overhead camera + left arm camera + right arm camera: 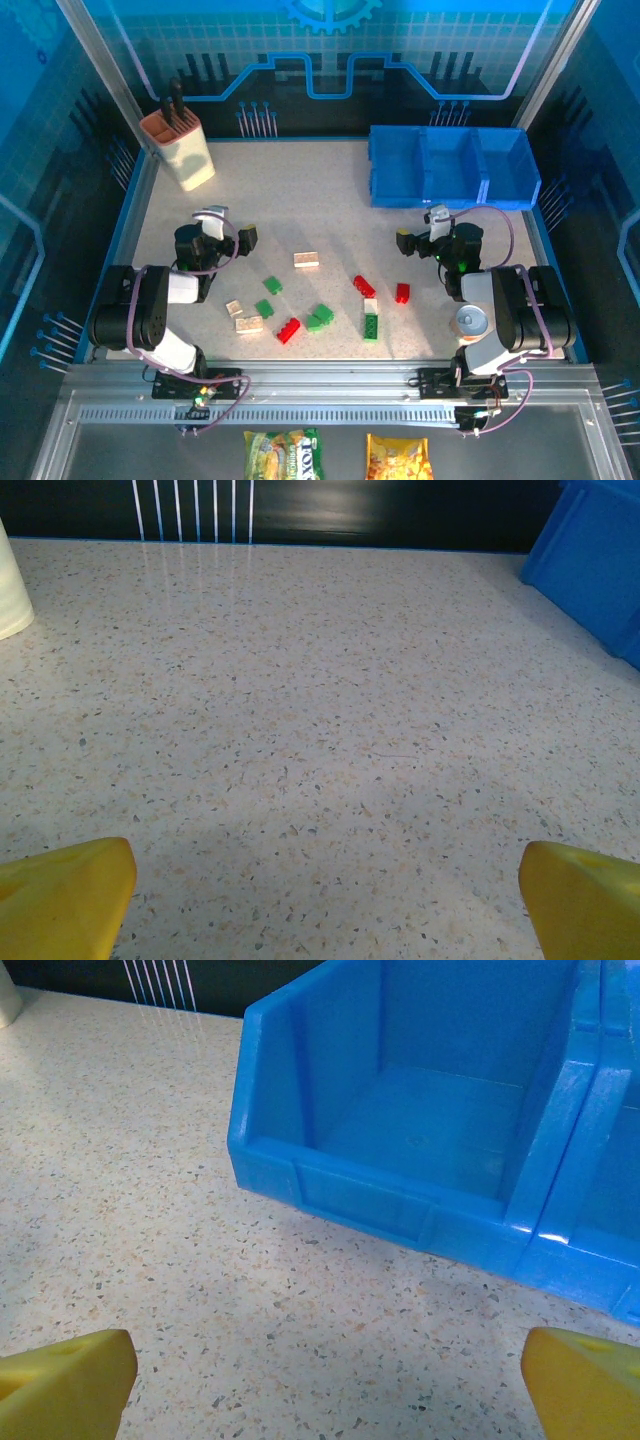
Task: Sort the legos into containers by color
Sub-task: Move the container to the top-center of the table.
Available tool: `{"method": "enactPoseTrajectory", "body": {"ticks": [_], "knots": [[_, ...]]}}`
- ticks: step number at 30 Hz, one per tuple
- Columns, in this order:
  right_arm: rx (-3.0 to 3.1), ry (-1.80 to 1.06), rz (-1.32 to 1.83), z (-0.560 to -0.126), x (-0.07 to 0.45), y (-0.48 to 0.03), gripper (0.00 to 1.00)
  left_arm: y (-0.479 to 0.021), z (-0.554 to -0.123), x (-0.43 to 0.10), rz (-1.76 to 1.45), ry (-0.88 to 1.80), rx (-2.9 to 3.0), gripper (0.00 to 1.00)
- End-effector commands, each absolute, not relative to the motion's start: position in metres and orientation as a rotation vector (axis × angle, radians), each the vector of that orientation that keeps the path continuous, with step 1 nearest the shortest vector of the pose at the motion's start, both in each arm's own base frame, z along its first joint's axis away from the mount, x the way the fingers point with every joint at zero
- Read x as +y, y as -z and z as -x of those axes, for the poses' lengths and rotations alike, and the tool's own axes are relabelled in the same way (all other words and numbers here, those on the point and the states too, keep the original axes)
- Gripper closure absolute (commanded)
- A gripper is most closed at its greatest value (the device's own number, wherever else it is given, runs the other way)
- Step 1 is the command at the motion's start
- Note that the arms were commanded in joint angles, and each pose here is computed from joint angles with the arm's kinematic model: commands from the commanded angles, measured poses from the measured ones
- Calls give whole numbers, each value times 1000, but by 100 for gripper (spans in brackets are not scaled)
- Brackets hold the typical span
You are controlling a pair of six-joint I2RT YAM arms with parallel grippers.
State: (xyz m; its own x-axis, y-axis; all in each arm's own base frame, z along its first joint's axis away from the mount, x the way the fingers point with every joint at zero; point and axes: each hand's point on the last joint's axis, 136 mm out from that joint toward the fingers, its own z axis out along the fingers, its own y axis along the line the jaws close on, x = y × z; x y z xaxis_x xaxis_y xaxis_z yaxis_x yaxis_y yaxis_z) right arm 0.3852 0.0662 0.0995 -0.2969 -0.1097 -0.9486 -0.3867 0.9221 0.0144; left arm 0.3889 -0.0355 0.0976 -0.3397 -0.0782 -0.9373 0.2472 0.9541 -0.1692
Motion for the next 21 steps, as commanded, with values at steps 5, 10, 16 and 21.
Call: {"method": "enactPoseTrajectory", "body": {"ticks": [5, 10, 16, 21], "knots": [[1836, -278, 385, -385, 65, -104, 0, -102, -387, -38, -156, 343, 1861, 1], [1837, -278, 386, -385, 65, -104, 0, -100, -390, -29, -99, 304, 1870, 1], [1838, -279, 381, -385, 64, -104, 0, -99, -393, -17, -28, 256, 1879, 1], [1837, -271, 375, -385, 63, -104, 0, -98, -394, -17, -25, 252, 1882, 1]]}}
